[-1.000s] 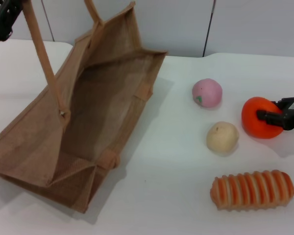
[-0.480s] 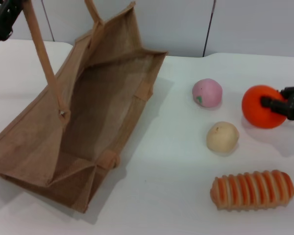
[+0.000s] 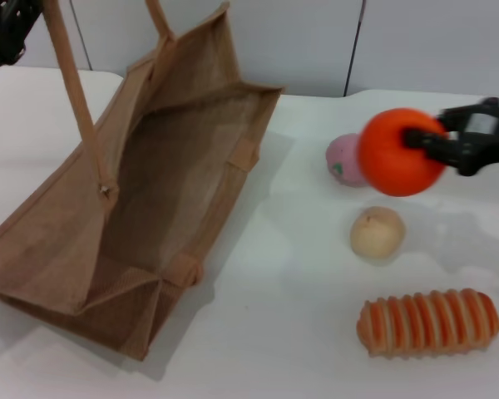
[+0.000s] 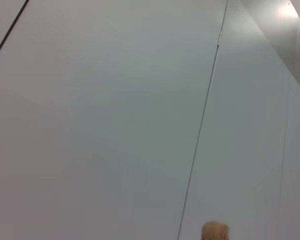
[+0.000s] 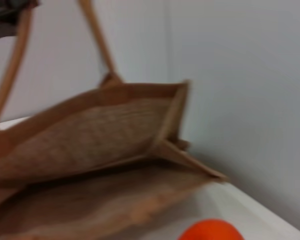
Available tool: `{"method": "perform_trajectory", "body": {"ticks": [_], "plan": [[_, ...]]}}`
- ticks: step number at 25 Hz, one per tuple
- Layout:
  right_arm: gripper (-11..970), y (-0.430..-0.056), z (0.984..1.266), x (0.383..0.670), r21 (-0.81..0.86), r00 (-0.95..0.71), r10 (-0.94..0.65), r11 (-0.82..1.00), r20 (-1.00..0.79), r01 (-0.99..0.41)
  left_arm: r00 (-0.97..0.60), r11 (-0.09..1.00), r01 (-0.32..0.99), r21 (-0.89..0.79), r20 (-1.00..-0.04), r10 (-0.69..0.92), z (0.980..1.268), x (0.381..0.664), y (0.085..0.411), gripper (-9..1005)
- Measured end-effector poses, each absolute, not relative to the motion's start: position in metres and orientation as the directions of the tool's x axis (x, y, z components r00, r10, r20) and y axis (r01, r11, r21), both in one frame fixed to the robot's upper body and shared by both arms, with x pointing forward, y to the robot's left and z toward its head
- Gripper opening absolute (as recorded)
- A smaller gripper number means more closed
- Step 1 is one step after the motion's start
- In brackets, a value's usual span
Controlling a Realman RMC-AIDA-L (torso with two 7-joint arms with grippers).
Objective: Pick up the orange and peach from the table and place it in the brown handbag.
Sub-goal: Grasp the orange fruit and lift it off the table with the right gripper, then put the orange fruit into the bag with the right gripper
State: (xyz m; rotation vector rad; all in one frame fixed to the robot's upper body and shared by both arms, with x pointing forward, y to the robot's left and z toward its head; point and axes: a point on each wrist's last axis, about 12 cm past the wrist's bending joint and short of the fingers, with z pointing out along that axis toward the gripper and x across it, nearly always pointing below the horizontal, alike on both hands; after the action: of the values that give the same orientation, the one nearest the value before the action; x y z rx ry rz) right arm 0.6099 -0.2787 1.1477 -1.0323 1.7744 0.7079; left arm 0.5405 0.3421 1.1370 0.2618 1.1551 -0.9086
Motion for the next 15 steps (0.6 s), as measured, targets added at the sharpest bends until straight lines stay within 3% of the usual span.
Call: {"method": "perform_trajectory", "body": {"ticks": [8,15], "plan": [[155,-0.199,1.144,0.633,0.017,-0.151,-0.425,0.304,-0.892,-0.952,0.1,0.605,0.757,-0.249,-0.869,-0.484,1.142,0.547,0.334,125],[128,-0.154,1.147,0.64,-0.017,-0.09,-0.463,0.221,-0.882,-0.975,0.096,0.583,0.775,-0.242,-0.868,-0.488,1.145,0.552,0.327,125]]}}
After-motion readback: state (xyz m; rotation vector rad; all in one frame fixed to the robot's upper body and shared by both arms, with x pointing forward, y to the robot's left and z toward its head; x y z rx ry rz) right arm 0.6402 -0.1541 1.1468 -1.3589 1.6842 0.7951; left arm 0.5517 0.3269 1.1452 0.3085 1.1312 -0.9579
